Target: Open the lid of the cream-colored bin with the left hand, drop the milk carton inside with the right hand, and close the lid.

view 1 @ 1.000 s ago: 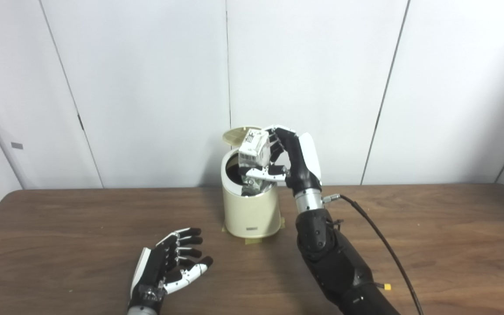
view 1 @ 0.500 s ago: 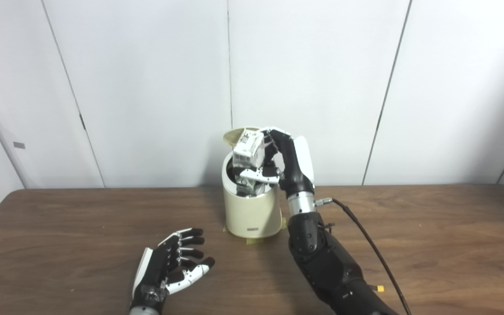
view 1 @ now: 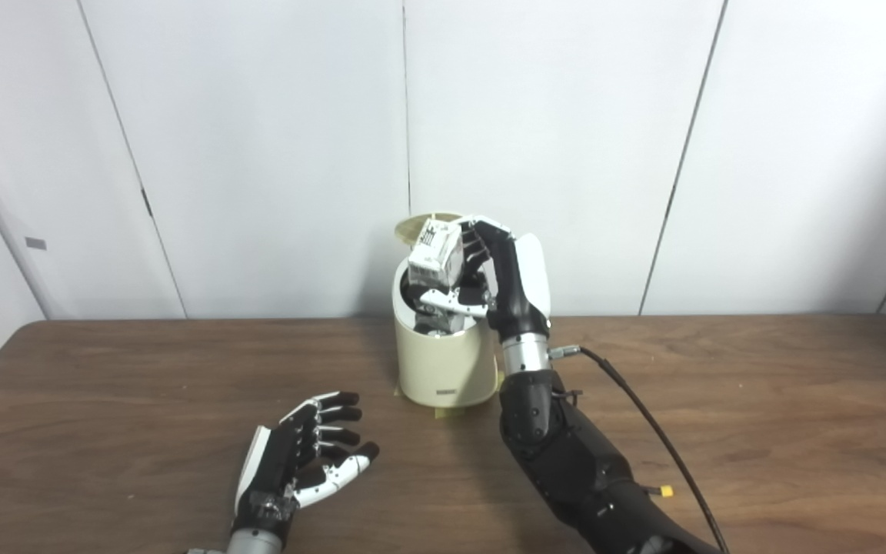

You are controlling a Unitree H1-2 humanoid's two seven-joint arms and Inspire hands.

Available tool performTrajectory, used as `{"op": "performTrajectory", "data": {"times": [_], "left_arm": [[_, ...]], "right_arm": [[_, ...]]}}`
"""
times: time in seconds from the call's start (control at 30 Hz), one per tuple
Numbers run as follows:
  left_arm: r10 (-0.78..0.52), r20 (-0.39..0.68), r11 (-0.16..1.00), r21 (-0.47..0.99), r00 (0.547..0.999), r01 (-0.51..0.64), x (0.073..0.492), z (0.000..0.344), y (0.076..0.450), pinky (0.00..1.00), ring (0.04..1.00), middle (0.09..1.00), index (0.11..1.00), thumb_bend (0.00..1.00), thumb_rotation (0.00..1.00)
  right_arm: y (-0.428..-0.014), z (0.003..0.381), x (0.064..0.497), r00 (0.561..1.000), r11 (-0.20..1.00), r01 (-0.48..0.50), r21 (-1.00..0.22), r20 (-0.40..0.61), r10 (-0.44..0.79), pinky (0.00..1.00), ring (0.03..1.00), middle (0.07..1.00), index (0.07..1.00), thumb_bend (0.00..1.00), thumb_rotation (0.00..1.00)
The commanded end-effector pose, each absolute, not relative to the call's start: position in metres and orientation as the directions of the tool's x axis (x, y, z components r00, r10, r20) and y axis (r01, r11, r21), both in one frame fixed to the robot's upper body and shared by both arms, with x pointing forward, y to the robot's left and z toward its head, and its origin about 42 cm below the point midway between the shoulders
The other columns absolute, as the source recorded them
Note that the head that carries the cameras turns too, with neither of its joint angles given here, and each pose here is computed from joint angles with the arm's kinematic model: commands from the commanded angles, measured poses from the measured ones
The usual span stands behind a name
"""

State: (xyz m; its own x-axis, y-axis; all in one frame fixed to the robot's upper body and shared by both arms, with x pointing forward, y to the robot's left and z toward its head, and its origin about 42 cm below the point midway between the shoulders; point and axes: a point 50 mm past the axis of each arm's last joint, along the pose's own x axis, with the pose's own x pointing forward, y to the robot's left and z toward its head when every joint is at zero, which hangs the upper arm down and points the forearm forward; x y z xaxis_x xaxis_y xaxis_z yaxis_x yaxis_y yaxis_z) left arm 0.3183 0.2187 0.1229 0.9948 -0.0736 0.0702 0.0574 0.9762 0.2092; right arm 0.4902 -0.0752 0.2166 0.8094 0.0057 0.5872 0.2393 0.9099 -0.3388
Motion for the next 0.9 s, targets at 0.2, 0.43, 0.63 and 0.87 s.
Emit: {"op": "performTrajectory", "data": {"times": [0.2,0.43,0.63,0.87], "left_arm": [[-0.092,0.119,0.974,0.218,0.989,0.064,0.321,0.137,0.218,0.53,0.595,0.696,0.716,0.58,0.00],[-0.093,0.112,0.973,0.221,0.989,0.067,0.322,0.137,0.219,0.52,0.597,0.700,0.722,0.59,0.01],[-0.098,0.115,0.972,0.225,0.989,0.070,0.322,0.137,0.218,0.52,0.593,0.700,0.722,0.58,0.00],[-0.099,0.119,0.972,0.225,0.988,0.070,0.322,0.138,0.218,0.51,0.584,0.697,0.717,0.58,0.00]], "right_arm": [[-0.076,0.255,0.503,0.736,0.921,0.251,-0.298,0.677,0.019,0.32,0.419,0.476,0.509,0.52,0.00],[-0.086,0.246,0.509,0.812,0.865,0.181,-0.468,0.567,0.137,0.33,0.427,0.497,0.501,0.52,0.00],[-0.095,0.238,0.510,0.864,0.805,0.177,-0.566,0.481,0.148,0.42,0.585,0.663,0.580,0.75,0.12],[-0.101,0.236,0.506,0.881,0.790,0.171,-0.589,0.451,0.146,0.46,0.624,0.703,0.651,0.89,0.11]]}}
